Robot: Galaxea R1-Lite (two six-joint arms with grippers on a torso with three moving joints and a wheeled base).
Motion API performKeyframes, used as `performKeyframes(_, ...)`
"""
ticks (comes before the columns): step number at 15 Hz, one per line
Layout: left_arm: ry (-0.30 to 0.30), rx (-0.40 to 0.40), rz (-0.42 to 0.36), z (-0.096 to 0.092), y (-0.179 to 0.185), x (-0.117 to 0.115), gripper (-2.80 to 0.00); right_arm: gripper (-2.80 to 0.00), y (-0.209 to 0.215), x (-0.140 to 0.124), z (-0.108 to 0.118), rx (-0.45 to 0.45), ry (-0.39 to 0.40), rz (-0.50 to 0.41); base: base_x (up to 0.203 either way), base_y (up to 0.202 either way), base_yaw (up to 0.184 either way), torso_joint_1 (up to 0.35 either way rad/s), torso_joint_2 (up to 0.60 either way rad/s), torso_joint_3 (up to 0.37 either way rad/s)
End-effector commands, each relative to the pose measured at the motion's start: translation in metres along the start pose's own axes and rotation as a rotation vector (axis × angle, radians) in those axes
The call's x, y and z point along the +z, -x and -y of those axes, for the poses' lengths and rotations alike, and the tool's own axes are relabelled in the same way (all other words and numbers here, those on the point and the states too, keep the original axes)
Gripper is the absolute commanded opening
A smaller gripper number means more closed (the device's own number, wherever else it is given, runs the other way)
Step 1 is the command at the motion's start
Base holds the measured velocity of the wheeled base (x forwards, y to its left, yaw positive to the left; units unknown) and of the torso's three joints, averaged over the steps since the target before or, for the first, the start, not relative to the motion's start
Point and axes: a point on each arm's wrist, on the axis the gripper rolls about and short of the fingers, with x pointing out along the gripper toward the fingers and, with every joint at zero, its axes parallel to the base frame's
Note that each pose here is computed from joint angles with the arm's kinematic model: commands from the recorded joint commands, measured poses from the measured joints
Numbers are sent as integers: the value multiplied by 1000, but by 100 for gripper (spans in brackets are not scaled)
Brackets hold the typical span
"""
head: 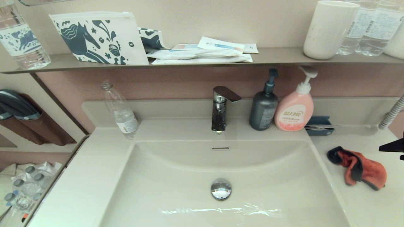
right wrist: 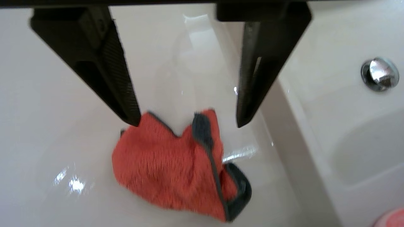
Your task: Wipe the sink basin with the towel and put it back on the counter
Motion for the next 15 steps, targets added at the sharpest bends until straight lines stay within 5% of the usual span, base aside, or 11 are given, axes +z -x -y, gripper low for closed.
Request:
performKeyframes(1, 0, 0, 0, 0, 0, 0, -280, 0, 19, -4, -4, -3, 5, 16, 0, 0, 0, 0, 0, 0)
performKeyframes(2, 0, 0, 0, 0, 0, 0, -280, 0, 23, -8, -4, -13, 6, 14, 0, 0, 0, 0, 0, 0)
performKeyframes(4, 0, 0, 0, 0, 0, 0, -280, -280, 29, -19, -4, -26, 21, 3, 0, 0, 0, 0, 0, 0)
performKeyframes(8, 0, 0, 0, 0, 0, 0, -280, -280, 54, -36, -10, -14, 45, 54, 0, 0, 0, 0, 0, 0)
performKeyframes(15, 0, 0, -2, 0, 0, 0, -280, -280, 116, -95, -41, 179, 184, 71, 0, 0, 0, 0, 0, 0)
